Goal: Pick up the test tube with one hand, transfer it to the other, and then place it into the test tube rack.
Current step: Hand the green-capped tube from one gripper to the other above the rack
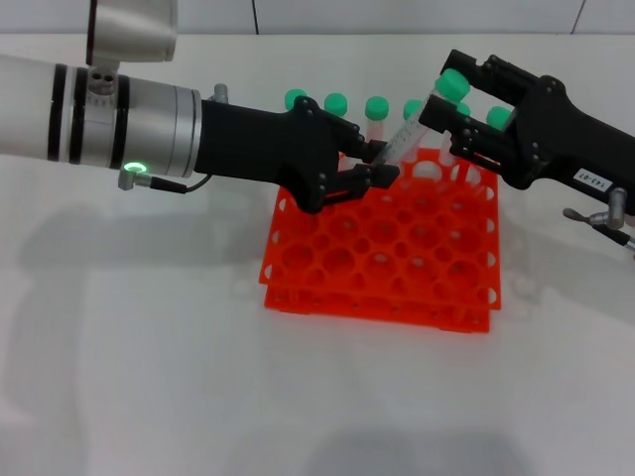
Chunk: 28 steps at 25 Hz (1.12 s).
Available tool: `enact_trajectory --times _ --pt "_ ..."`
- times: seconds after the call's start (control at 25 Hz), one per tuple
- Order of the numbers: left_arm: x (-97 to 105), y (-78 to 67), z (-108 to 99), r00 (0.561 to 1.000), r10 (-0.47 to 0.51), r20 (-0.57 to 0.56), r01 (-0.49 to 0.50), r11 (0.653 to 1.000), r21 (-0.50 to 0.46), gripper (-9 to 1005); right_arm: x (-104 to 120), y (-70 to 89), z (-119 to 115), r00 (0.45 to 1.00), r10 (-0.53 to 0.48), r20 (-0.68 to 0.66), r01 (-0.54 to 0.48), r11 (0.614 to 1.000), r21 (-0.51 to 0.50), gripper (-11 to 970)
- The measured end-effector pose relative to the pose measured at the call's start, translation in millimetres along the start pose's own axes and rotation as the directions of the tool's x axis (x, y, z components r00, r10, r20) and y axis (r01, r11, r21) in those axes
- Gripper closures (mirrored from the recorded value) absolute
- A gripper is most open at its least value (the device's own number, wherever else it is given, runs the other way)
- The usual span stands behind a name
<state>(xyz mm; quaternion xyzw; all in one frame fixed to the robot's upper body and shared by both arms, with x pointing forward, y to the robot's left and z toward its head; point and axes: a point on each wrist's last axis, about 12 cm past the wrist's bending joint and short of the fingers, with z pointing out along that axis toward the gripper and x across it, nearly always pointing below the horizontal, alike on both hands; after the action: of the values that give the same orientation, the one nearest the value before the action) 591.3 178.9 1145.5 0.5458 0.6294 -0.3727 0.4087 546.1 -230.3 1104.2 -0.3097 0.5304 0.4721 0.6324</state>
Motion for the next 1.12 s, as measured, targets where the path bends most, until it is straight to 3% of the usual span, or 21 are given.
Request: enact_trajectory --times 0.4,0.64,0.72,0.92,1.12 --pt "0.3 -0.4 1.7 1.000 -0.005 0.001 0.005 1.000 -0.002 760 0.1 -0.7 0.7 1.000 0.001 -0.004 -0.001 1.000 0.001 331" --pt "1.9 -0.9 3.0 1.000 -0.012 0.000 0.012 1.000 -0.002 758 0.5 -1.5 1.2 1.000 -0.001 -0.007 0.001 1.000 0.007 330" --pt "2.3 -0.9 3.2 1.000 -0.013 0.000 0.013 1.000 -0.002 757 0.6 -1.7 1.8 1.000 0.001 -0.009 -0.001 1.000 0.006 466" --pt "2.3 -0.5 3.4 1.000 -0.011 -0.001 0.011 1.000 -0.005 755 0.3 -2.8 2.8 1.000 -0.003 -0.014 0.004 1.000 0.008 655" --pt "1.6 1.8 4.2 1.000 -0.008 -0.003 0.008 1.000 -0.021 753 0.1 -4.0 2.7 1.000 -0.008 -0.017 0.008 1.000 0.015 685"
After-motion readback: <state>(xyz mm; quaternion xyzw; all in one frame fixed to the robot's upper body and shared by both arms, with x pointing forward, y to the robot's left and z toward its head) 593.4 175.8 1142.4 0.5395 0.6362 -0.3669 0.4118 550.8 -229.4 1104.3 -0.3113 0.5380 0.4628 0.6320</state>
